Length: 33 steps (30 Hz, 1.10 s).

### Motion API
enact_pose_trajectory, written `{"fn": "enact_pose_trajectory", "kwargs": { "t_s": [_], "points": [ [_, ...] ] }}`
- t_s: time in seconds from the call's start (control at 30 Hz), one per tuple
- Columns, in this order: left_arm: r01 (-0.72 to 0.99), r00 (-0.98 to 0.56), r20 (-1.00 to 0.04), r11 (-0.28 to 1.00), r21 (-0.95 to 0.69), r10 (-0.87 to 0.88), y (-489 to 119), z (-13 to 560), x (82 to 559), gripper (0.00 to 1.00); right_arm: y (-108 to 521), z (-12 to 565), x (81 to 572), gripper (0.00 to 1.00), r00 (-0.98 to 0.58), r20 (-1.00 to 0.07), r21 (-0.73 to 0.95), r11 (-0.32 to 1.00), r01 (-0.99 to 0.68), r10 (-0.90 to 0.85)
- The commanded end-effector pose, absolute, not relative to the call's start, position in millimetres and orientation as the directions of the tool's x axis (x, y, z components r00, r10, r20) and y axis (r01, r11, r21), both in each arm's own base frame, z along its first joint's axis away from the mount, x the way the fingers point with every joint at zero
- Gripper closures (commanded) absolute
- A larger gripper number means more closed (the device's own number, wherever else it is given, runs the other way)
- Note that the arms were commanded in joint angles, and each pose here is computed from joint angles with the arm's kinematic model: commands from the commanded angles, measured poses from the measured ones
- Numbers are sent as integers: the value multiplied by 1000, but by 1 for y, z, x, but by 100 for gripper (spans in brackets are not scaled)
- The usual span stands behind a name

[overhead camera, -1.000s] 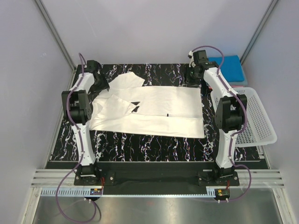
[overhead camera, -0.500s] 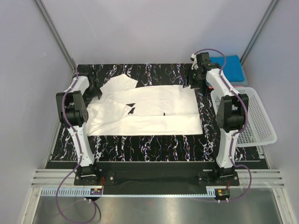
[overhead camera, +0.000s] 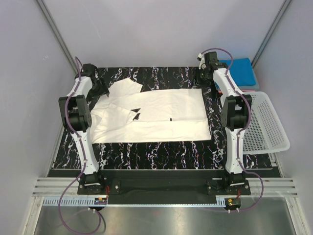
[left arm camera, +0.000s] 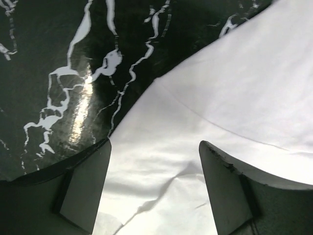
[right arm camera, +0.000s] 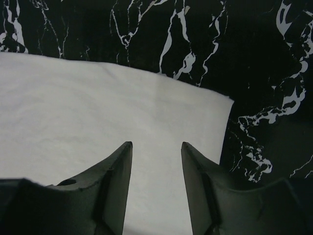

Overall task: Fold and stack the t-shirts
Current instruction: Fold the tshirt

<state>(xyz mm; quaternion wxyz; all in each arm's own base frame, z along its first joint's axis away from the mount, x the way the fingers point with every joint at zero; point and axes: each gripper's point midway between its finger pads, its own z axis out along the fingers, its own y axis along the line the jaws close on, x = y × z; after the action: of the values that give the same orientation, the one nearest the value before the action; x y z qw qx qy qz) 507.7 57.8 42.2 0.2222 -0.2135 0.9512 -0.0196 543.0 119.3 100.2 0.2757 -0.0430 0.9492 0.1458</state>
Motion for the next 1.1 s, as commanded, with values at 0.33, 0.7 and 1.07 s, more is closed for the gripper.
{"fn": "enact_pose_trajectory", "kwargs": {
  "t_s": [0.33,0.7,1.07],
  "points": [
    [-204,-812,-528,969,-141,-248,63,53,561,22,88,84,572,45,-837,-546,303,922,-240,-39],
    [-158,-825,-502,958,-238,-260,63,33,568,34,80,57,577,44,-863,-504,364,898,-249,-35],
    [-83,-833,-498,944,-320,-242,46,27,571,56,75,30,575,44,-874,-482,349,903,-252,-58]
  ]
}}
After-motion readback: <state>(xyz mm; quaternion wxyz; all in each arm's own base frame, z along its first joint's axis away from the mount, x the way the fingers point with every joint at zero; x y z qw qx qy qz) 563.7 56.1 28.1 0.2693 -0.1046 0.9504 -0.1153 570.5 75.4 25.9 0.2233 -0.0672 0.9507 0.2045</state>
